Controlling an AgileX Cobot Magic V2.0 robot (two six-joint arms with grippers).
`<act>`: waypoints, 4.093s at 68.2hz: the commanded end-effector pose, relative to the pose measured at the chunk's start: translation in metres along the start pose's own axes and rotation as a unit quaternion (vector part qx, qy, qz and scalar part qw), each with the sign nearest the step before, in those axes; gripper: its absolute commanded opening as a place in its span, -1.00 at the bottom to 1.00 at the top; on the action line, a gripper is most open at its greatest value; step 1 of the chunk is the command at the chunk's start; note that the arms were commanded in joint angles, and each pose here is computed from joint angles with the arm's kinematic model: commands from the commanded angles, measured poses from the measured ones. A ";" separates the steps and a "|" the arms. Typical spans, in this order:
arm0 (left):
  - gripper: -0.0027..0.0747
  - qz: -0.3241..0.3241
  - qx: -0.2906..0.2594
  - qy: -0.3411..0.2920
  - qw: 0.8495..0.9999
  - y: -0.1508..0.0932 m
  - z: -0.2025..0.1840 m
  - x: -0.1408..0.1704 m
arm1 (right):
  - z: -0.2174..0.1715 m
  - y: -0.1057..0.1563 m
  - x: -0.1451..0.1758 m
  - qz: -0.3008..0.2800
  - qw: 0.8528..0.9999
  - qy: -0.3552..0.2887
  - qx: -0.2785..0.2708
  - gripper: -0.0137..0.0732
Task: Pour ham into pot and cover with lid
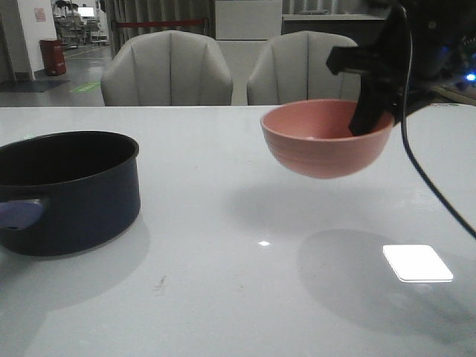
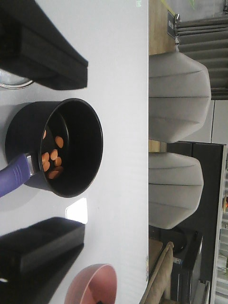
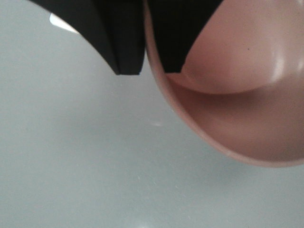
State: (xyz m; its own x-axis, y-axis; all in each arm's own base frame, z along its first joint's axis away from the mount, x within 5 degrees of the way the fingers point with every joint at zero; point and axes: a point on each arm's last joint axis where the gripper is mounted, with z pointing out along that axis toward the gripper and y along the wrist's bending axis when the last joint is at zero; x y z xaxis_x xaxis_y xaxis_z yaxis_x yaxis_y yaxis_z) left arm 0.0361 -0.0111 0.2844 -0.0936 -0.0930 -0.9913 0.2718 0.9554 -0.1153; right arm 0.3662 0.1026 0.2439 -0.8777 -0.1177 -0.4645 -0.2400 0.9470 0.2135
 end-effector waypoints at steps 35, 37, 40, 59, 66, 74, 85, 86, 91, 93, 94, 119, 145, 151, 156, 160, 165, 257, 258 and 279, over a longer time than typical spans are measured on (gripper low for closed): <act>0.57 -0.003 0.009 -0.048 0.999 -0.002 -0.001 -0.015 | 0.015 -0.009 -0.004 0.002 1.000 -0.015 0.015 0.40; 0.57 -0.003 0.009 -0.048 0.999 -0.002 -0.001 -0.015 | 0.011 -0.008 -0.005 0.000 1.000 -0.019 0.015 0.41; 0.57 -0.003 0.009 -0.048 0.999 -0.002 -0.001 -0.015 | 0.004 -0.007 -0.006 -0.003 0.999 -0.029 0.014 0.40; 0.57 -0.003 0.009 -0.048 0.999 -0.002 -0.001 -0.015 | -0.080 0.007 0.009 -0.046 0.986 -0.161 0.022 0.40; 0.57 -0.004 0.009 -0.048 0.999 -0.002 -0.001 -0.015 | -0.105 0.009 0.031 -0.047 0.976 -0.211 0.028 0.40; 0.57 -0.004 0.009 -0.048 0.999 -0.002 -0.001 -0.015 | -0.131 0.010 0.062 -0.049 0.964 -0.259 0.032 0.40; 0.57 -0.004 0.009 -0.048 0.999 -0.002 -0.001 -0.015 | -0.158 0.011 0.111 -0.053 0.950 -0.306 0.033 0.40; 0.57 -0.004 0.009 -0.048 0.999 -0.002 -0.001 -0.015 | -0.158 0.011 0.111 -0.053 0.950 -0.306 0.033 0.40; 0.57 -0.005 0.010 -0.048 0.999 -0.002 -0.001 -0.015 | -0.169 0.010 0.135 -0.054 0.937 -0.343 0.035 0.40; 0.57 -0.005 0.010 -0.048 0.999 -0.002 -0.001 -0.015 | -0.171 0.010 0.143 -0.054 0.932 -0.357 0.036 0.40; 0.57 -0.005 0.010 -0.048 0.999 -0.002 -0.001 -0.015 | -0.172 0.010 0.145 -0.054 0.931 -0.360 0.036 0.40; 0.57 -0.005 0.012 -0.070 0.997 -0.002 -0.002 -0.019 | -0.189 0.003 0.241 -0.067 0.859 -0.507 0.036 0.40; 0.57 -0.005 0.011 -0.061 0.998 -0.002 -0.001 -0.018 | -0.176 -0.002 0.265 -0.067 0.846 -0.528 0.036 -0.31; 0.58 0.001 0.009 -0.060 0.998 -0.003 0.000 -0.024 | -0.176 -0.002 0.265 -0.067 0.847 -0.526 0.035 -0.31; 0.61 0.005 0.006 -0.045 0.999 -0.004 0.004 -0.035 | -0.176 -0.002 0.265 -0.067 0.847 -0.526 0.035 -0.31; 0.67 0.010 0.000 -0.020 1.000 -0.005 0.012 -0.048 | -0.176 -0.002 0.265 -0.067 0.847 -0.526 0.035 -0.31; 0.77 0.010 -0.003 0.011 1.000 -0.006 0.023 -0.062 | -0.176 -0.002 0.265 -0.067 0.847 -0.526 0.035 -0.31; 0.68 -0.113 -0.218 0.498 0.832 0.143 0.248 -0.013 | -0.176 -0.002 0.265 -0.067 0.847 -0.526 0.035 -0.31; 0.70 -0.111 -0.219 0.503 0.829 0.144 0.250 -0.011 | -0.176 -0.002 0.265 -0.067 0.847 -0.526 0.035 -0.31; 0.75 -0.123 -0.214 0.548 0.799 0.158 0.271 0.019 | -0.176 -0.002 0.265 -0.067 0.847 -0.526 0.035 -0.31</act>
State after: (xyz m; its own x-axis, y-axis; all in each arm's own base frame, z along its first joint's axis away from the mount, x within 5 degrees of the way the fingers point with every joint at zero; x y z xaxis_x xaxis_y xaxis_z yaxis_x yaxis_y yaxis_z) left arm 0.3314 0.0604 0.2139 -0.9554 -0.2158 -0.2018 -0.2143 0.9763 -0.0295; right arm 0.0605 0.0190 0.2550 -0.0836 0.0533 -0.9951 -0.2690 0.9603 0.0740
